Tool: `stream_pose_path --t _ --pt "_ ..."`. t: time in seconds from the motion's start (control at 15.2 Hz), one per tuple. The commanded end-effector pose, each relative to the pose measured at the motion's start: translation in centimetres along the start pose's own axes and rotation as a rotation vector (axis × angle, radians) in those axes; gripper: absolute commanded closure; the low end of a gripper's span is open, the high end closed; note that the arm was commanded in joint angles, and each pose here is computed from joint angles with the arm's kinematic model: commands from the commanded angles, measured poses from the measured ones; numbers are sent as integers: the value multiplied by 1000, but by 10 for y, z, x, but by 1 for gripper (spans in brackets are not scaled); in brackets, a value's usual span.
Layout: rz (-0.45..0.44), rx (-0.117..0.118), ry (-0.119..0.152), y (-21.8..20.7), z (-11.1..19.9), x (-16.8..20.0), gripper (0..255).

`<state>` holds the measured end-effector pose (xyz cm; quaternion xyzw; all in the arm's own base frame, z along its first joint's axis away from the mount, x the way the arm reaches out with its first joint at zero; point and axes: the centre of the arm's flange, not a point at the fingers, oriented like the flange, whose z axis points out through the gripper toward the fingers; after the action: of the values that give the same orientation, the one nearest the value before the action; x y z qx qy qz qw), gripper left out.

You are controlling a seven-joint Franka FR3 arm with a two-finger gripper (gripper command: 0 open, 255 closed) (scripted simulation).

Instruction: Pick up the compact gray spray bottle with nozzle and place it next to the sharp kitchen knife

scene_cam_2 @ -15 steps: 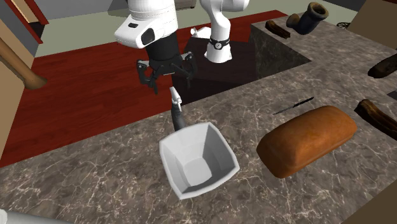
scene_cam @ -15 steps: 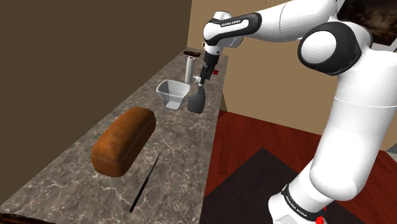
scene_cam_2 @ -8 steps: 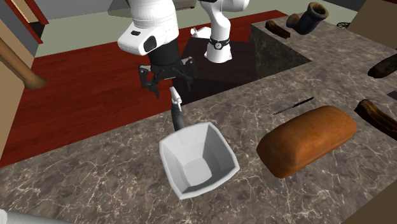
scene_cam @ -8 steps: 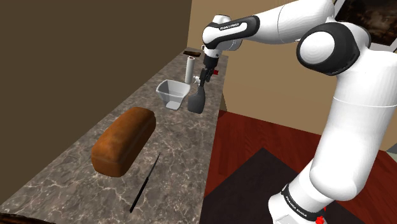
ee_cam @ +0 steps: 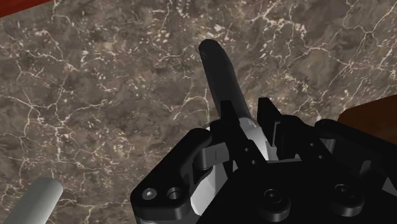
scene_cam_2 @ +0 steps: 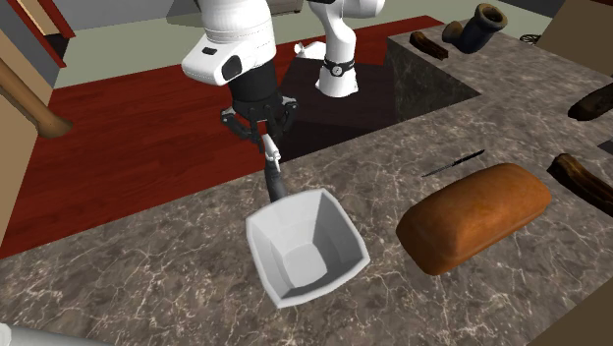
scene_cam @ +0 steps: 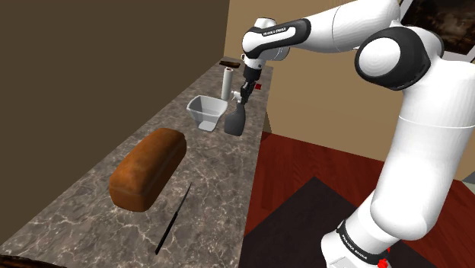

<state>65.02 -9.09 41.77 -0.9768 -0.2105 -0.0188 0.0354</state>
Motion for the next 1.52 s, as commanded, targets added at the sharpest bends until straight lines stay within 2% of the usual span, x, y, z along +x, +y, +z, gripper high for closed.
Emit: stream_pose_path --t 0.0,0.26,1.39,1.45 --pt "0 0 0 0 0 0 255" --pt "0 0 0 0 0 0 255" --pt "0 0 0 -5 -87 4 255" --pt "0 0 0 -16 -93 0 255"
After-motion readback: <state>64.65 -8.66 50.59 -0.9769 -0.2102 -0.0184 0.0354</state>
